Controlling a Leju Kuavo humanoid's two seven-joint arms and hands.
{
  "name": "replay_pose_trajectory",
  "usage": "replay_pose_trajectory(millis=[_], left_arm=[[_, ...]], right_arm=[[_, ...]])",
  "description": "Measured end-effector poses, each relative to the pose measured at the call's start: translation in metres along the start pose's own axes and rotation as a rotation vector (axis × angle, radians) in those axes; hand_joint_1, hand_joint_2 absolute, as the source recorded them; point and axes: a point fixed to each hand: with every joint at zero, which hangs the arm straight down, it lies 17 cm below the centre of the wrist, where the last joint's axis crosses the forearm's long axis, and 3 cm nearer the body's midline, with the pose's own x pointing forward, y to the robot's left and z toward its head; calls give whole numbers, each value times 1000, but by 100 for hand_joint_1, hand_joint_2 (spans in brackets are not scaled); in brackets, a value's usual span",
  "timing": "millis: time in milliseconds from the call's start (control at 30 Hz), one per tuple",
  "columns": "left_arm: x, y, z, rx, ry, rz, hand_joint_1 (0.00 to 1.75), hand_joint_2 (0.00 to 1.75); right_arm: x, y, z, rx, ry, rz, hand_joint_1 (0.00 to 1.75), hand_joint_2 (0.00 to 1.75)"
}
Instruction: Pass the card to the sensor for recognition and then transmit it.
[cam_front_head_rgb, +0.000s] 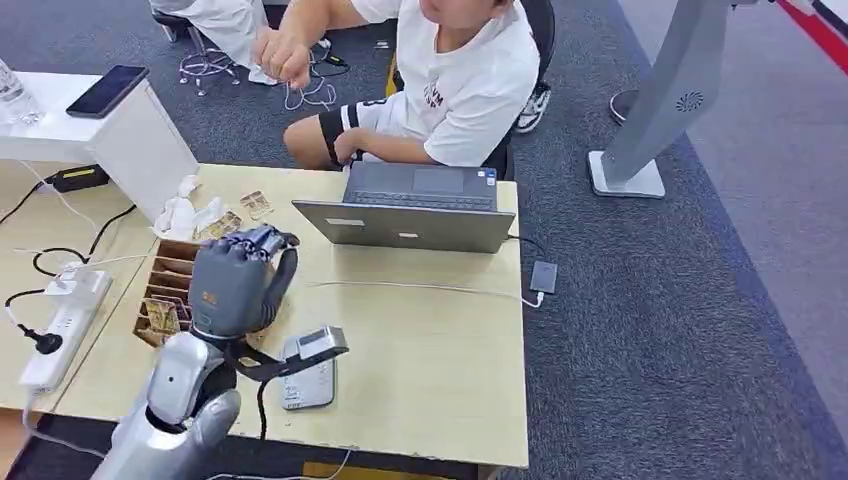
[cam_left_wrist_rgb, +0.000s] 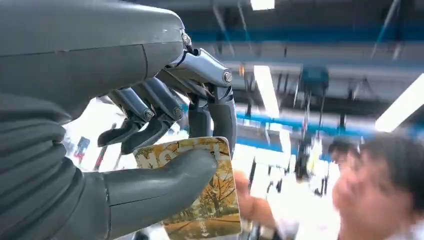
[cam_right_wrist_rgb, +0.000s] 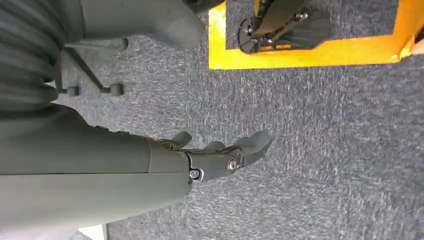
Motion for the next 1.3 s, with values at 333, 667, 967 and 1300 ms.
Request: replay_pose_trajectory(millis=[333, 667, 967, 1300], left_arm=[[-58, 45, -78, 112, 23, -152, 175, 175], [-69, 43, -85, 104, 32, -187, 175, 175], [-75, 34, -83, 81, 48, -191, 0, 175], [-75, 25, -81, 49, 68, -182, 0, 175]], right_arm=[[1, 1, -1, 18, 3, 22, 0, 175], [-2, -2, -1, 15, 13, 28, 0, 175], [0, -1, -1, 17, 2, 33, 0, 175], [0, -3, -1, 11, 5, 34, 0, 175]])
